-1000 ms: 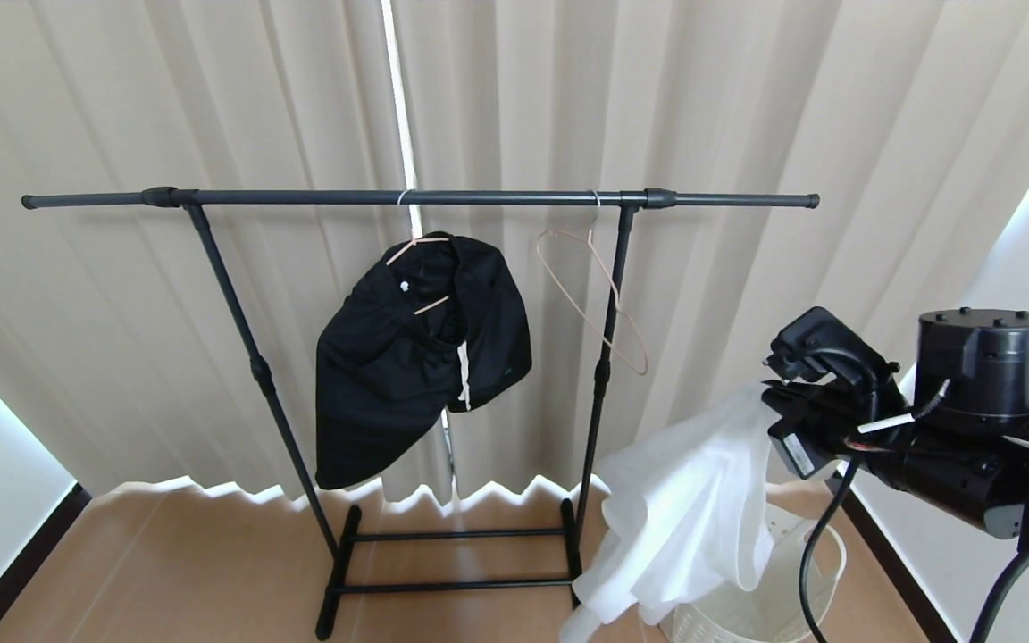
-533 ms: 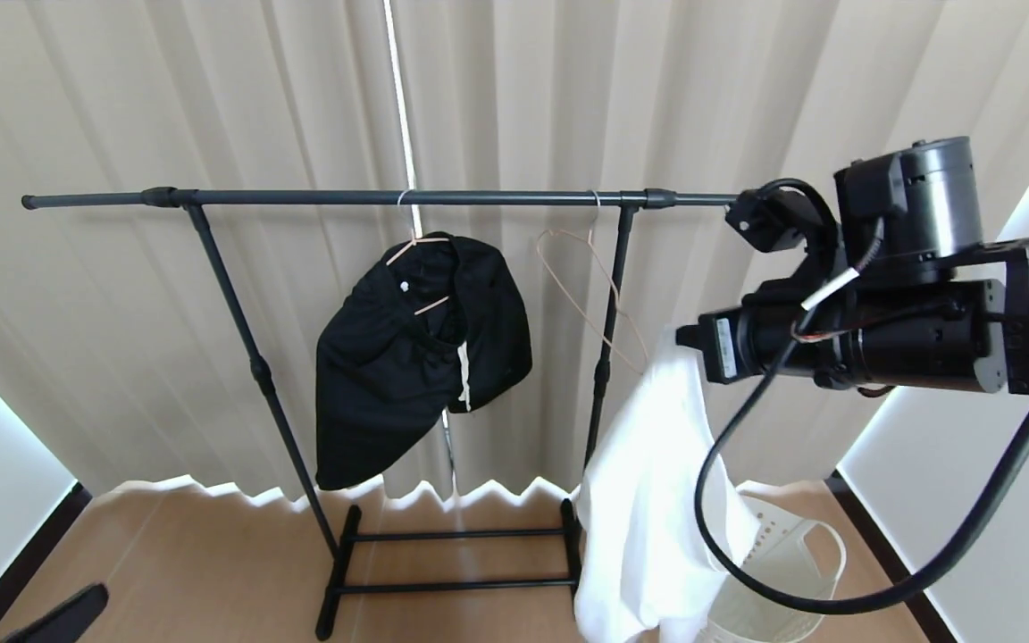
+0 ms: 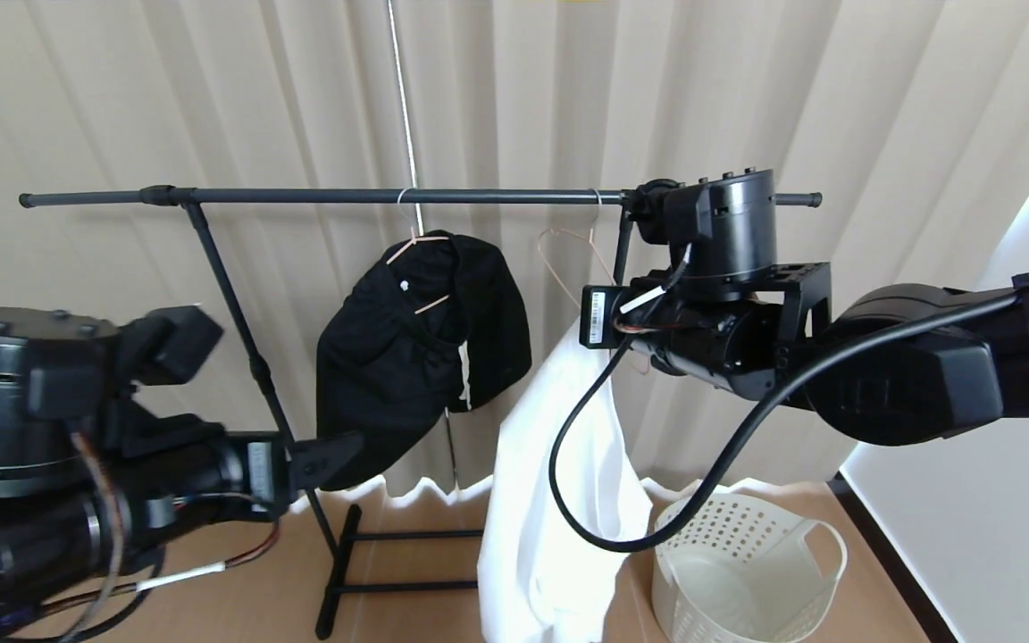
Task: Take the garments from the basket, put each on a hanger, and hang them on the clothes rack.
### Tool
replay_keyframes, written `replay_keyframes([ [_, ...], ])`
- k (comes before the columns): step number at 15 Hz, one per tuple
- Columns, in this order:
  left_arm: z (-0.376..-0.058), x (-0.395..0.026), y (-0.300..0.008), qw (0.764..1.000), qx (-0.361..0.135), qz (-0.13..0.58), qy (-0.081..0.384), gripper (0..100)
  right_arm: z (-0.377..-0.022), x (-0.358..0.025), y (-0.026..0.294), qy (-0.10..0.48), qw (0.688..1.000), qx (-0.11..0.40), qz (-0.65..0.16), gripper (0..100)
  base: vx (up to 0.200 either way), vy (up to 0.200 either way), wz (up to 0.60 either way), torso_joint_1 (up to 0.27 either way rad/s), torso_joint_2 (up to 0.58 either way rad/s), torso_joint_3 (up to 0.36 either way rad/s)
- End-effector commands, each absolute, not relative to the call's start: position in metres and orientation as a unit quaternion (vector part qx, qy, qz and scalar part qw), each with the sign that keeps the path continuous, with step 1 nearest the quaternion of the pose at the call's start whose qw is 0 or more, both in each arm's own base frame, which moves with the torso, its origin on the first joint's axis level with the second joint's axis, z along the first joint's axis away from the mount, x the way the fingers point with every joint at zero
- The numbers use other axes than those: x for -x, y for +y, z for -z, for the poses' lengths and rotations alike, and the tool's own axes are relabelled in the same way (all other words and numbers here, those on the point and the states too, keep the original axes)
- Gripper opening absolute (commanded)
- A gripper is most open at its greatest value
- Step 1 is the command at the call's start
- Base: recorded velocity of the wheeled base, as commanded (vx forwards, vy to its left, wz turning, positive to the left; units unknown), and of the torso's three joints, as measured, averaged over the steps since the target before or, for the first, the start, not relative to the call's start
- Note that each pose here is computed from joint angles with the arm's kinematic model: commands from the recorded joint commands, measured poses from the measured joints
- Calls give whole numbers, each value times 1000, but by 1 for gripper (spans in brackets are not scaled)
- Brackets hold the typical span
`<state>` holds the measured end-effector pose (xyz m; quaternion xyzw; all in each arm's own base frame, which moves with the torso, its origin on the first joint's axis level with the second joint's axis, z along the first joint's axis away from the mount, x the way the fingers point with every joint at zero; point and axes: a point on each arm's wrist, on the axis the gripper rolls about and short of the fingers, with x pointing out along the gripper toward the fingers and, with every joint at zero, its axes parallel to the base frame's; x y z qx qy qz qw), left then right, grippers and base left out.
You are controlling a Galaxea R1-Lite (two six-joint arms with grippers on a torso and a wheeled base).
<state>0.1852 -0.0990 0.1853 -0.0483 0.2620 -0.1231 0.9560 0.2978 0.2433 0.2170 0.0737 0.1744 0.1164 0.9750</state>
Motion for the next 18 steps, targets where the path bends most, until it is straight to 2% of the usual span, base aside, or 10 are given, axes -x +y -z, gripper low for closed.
replay_keyframes([
  [1,-149,-218,-172,952,13,130,276,100,-211,-295,260,178,974,-74,-120,0,0,0,0,0,0,0],
  [3,-134,-231,-202,956,8,127,266,100,-214,-288,267,174,974,-79,-126,0,0,0,0,0,0,0],
  [4,-127,-236,-216,956,21,135,259,100,-214,-286,268,173,973,-82,-127,0,0,0,0,0,0,0],
  [8,-121,-257,-247,961,47,152,225,100,-212,-286,272,175,972,-88,-129,0,0,0,0,0,0,0],
  [14,-128,-276,-266,966,71,158,193,100,-215,-285,271,171,973,-90,-127,0,0,0,0,0,0,0],
  [18,-119,-294,-274,976,68,110,177,100,-217,-284,270,168,974,-91,-124,0,0,0,0,0,0,0],
])
